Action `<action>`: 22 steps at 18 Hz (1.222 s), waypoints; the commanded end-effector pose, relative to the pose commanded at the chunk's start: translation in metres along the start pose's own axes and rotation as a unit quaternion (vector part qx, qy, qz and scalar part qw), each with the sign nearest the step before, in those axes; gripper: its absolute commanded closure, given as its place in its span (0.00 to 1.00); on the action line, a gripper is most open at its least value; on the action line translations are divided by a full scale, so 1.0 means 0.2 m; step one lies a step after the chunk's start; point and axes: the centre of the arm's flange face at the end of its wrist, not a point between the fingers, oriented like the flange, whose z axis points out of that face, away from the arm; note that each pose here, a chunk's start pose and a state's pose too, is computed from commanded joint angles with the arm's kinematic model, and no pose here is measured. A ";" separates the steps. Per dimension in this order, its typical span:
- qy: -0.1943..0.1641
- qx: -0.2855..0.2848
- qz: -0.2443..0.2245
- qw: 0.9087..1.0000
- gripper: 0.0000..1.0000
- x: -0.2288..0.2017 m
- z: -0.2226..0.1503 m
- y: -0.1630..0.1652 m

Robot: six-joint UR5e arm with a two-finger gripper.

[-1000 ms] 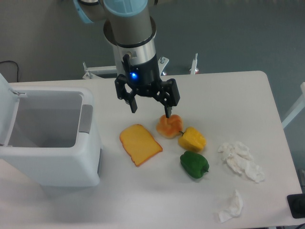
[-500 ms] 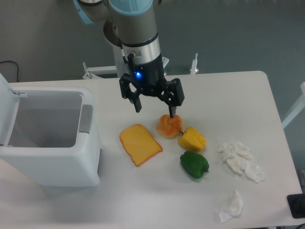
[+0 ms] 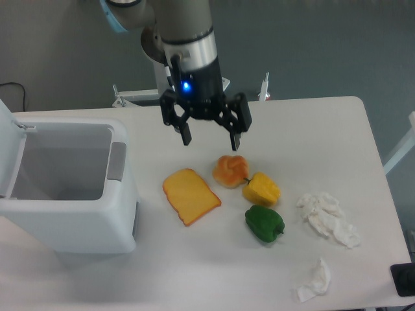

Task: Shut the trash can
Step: 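Raise the open gripper up from above the peppers, then move the gripper toward the trash can and behind its raised lid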

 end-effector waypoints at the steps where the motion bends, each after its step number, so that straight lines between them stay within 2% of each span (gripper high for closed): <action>1: 0.000 0.006 -0.010 1.000 0.00 0.01 -0.02 -0.02; 4: 0.017 0.033 -0.036 0.999 0.00 0.14 -0.13 -0.09; 7: 0.059 0.066 -0.058 0.994 0.00 0.27 -0.24 -0.14; 10: 0.112 0.102 -0.057 0.987 0.00 0.35 -0.35 -0.15; 12: 0.160 0.125 -0.054 0.978 0.00 0.41 -0.40 -0.15; 17: 0.270 0.162 -0.056 0.948 0.00 0.59 -0.51 -0.19; 22: 0.339 0.178 -0.039 0.923 0.00 0.79 -0.63 -0.21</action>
